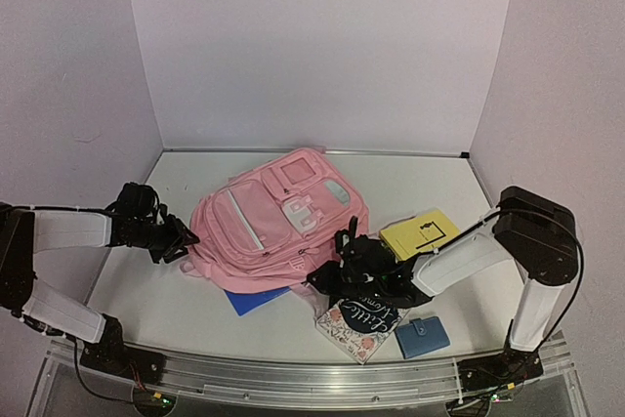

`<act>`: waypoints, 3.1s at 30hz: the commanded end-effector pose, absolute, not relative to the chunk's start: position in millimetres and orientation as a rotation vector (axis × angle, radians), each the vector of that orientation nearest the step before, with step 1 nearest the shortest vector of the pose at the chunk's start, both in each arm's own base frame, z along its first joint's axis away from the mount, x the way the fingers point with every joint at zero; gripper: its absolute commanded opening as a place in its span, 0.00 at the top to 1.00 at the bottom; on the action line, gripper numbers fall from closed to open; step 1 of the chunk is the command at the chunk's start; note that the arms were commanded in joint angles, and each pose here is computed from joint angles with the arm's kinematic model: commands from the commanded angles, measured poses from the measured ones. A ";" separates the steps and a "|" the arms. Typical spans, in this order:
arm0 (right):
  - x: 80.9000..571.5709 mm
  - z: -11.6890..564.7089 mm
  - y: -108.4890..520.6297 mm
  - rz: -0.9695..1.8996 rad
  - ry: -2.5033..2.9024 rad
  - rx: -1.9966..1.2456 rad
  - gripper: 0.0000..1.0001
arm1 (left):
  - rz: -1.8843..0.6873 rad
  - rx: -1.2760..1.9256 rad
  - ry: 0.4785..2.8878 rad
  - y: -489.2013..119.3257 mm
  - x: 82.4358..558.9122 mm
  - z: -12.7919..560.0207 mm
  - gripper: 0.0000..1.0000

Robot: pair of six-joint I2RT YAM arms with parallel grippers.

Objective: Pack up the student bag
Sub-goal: Unzip the student bag at the center of the board.

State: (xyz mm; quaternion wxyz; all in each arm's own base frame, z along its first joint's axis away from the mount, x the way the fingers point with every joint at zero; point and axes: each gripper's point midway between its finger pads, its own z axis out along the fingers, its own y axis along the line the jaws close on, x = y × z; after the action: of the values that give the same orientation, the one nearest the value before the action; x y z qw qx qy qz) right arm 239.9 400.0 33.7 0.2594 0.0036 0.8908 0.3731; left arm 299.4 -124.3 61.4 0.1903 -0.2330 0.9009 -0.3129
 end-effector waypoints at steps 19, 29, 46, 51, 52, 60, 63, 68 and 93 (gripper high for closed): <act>258.4 49.6 417.0 0.980 2.375 0.049 1.00 | -1.000 -0.680 2.545 -134.6 285.7 46.5 1.00; 237.3 76.2 448.7 0.857 2.471 -0.113 1.00 | -1.046 -0.613 2.489 -139.3 283.7 68.1 1.00; 203.4 84.4 542.9 0.962 2.511 -0.335 1.00 | -1.164 -0.483 2.496 -177.9 304.0 64.3 1.00; 199.6 92.9 561.9 1.002 2.480 -0.375 0.99 | -1.184 -0.435 2.496 -187.9 309.7 65.4 1.00; 199.9 95.8 564.3 1.009 2.471 -0.378 0.99 | -1.182 -0.427 2.498 -188.6 310.5 65.6 1.00; 202.1 141.0 560.4 1.070 2.377 -0.354 0.87 | -1.025 -0.354 2.478 -181.3 339.8 83.8 1.00; 209.9 162.8 537.0 1.018 2.321 -0.295 0.78 | -0.886 -0.344 2.497 -168.8 352.0 87.0 0.92; 219.7 189.5 479.6 0.891 2.237 -0.204 0.52 | -0.656 -0.369 2.487 -139.1 356.8 96.3 0.52; 324.8 119.7 243.4 0.574 2.340 0.158 0.23 | -0.662 0.315 2.489 -304.9 225.5 133.5 0.37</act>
State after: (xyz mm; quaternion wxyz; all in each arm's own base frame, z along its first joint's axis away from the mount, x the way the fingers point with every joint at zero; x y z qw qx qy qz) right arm 325.7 239.7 115.7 0.3654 0.0716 0.9118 0.1729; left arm 219.3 -258.0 117.6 0.2477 0.0774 0.9362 -0.2370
